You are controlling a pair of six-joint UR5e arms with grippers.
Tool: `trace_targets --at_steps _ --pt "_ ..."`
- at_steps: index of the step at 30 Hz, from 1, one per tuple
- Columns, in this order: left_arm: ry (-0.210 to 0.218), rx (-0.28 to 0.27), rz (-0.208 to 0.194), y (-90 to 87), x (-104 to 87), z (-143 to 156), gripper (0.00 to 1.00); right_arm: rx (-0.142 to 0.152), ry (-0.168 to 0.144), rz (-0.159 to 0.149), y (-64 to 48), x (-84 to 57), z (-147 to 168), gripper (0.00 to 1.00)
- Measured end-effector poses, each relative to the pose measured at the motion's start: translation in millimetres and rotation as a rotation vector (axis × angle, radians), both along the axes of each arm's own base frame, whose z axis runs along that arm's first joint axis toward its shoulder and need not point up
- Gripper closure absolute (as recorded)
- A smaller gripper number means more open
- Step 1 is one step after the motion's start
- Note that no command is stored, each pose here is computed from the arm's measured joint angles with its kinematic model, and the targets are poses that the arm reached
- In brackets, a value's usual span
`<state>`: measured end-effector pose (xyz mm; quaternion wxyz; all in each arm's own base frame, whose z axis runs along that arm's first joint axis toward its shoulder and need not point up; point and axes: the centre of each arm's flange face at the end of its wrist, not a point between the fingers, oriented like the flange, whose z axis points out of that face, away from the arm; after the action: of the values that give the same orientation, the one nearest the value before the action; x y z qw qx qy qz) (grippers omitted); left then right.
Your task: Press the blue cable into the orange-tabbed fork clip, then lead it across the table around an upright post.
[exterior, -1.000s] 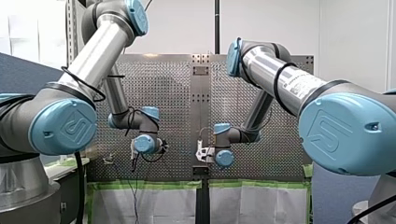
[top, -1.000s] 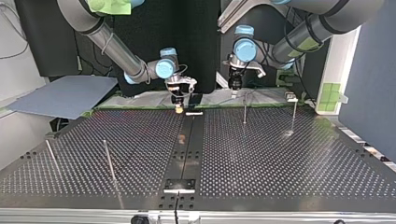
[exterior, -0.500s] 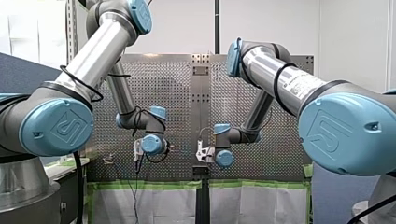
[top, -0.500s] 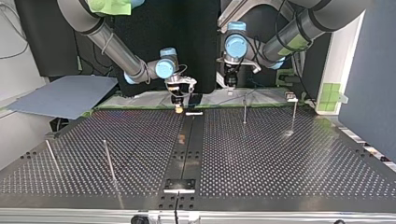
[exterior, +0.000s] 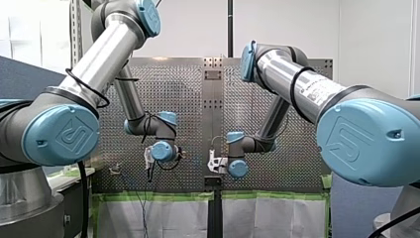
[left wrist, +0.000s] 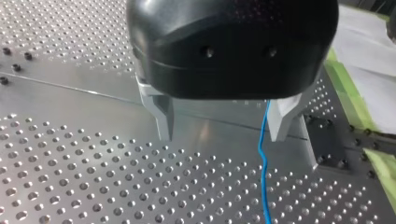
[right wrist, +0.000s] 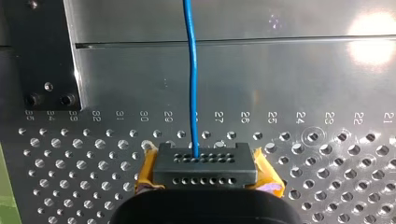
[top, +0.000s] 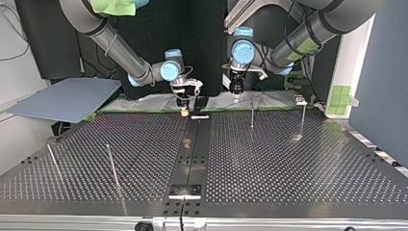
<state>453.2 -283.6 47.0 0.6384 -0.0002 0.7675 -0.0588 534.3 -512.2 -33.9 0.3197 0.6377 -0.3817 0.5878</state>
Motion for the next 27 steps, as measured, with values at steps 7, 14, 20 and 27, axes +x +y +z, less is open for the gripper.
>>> trace_targets --at_steps 7,14,20,27 --pt "0.009 0.000 0.001 0.6 -1.1 -1.1 0.00 0.002 -0.002 0.001 0.1 0.1 -0.2 1.00" --pt "0.012 0.003 0.013 0.8 3.9 -0.3 0.00 -0.001 -0.013 -0.005 -5.0 -1.9 2.0 1.00" --pt "0.045 0.044 0.034 -2.6 12.8 -13.6 0.00 0.003 -0.015 -0.007 -8.5 -4.9 2.3 1.00" --pt "0.068 0.085 0.087 -4.8 28.6 -31.9 0.00 0.007 -0.008 -0.003 -8.4 -5.2 1.7 1.00"
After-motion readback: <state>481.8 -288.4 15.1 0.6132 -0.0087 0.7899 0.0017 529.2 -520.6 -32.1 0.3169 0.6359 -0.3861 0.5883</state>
